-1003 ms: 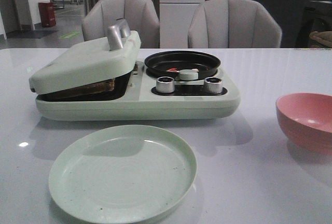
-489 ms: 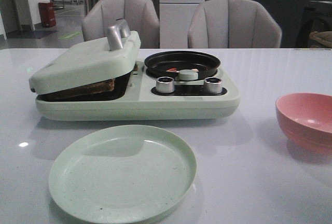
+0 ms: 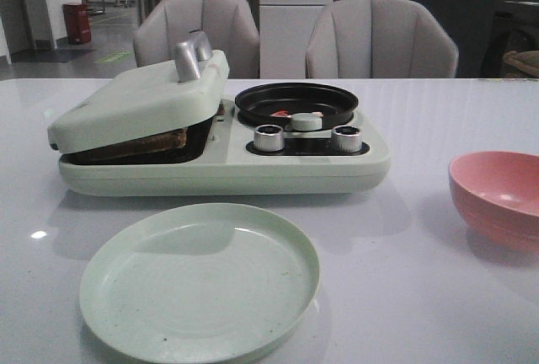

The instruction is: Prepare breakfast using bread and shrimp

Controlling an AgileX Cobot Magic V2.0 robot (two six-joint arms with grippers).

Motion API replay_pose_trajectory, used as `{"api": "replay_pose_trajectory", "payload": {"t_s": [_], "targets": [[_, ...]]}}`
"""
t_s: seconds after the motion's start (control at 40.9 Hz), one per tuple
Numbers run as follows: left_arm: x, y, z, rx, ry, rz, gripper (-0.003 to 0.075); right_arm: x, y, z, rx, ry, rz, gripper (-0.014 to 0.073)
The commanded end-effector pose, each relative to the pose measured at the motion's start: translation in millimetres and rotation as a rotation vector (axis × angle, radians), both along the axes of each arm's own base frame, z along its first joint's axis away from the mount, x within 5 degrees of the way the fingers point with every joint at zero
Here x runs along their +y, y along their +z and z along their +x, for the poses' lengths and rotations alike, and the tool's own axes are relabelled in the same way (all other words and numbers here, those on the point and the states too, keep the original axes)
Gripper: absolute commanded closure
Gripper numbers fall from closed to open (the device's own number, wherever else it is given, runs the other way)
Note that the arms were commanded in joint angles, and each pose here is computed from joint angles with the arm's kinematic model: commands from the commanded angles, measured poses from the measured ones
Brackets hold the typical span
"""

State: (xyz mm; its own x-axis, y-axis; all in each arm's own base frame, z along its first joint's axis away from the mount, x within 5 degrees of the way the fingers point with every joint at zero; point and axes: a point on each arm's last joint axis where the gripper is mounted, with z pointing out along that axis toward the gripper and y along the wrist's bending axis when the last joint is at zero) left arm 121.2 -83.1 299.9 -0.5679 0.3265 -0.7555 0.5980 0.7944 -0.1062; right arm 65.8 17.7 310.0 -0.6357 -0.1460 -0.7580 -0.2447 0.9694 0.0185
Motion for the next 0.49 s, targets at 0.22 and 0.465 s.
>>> {"api": "replay_pose_trajectory", "payload": {"t_s": [0.22, 0.465], "targets": [[2.4, 15.3, 8.7, -0.099, 0.087, -0.055, 0.0619, 1.1, 11.6, 2.8, -0.073, -0.001, 0.028, 0.0588], [2.4, 15.3, 8.7, -0.099, 0.087, -0.055, 0.0619, 0.8, 11.5, 2.8, -0.073, -0.002, 0.023, 0.0588]]}}
